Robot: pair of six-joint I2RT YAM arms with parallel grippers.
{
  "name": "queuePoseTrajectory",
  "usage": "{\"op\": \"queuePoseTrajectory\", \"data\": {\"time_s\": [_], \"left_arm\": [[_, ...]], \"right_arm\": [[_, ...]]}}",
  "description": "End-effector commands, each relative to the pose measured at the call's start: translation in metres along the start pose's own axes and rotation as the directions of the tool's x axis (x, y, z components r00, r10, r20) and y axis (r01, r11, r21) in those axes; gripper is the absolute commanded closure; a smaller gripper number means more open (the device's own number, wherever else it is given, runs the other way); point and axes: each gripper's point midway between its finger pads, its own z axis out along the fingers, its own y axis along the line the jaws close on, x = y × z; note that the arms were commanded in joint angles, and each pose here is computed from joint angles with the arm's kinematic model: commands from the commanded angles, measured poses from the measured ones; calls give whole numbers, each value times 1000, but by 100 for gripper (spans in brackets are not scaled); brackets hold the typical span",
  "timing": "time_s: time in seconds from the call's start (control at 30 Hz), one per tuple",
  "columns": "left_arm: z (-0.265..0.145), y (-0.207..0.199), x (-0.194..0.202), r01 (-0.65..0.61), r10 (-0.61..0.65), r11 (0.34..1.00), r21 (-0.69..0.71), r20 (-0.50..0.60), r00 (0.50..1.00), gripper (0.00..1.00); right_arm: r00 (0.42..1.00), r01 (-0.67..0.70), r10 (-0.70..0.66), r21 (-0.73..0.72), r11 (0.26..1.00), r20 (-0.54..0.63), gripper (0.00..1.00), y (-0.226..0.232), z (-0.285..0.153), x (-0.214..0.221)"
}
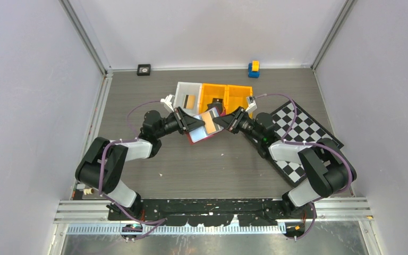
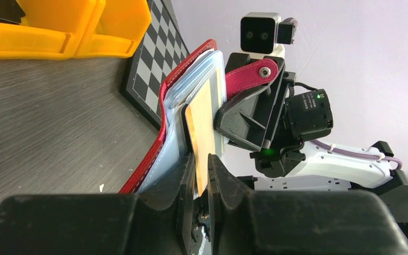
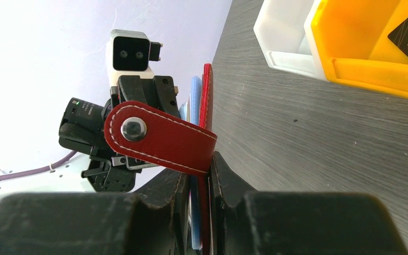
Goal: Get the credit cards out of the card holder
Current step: Remove the credit card from the card holder.
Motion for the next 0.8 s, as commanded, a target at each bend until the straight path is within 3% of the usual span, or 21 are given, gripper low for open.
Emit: {"op": "queuePoseTrajectory", "data": {"time_s": [0.0,0.27,0.47,0.63,0.77], "left_arm": [[-3,-51,-14,-124,116,980,159,58,992,84],[-1,-52,-15,-98,90,978,181,53,995,83],[6,7,-7,-24,23,995,-94,-15,1000,82],[7,3,-6,-20,18,997,-75,-21,1000,80],[6,-22,-10,-35,35,998,48,11,999,80]], "right_arm": [[996,31,-32,-13,999,-79,100,5,6,18],[995,-17,9,-78,997,-98,100,12,10,22],[995,29,-34,-54,998,-92,99,14,7,20],[991,70,-74,-38,997,-112,99,17,10,27],[989,82,-85,-31,996,-124,100,16,11,31]]}}
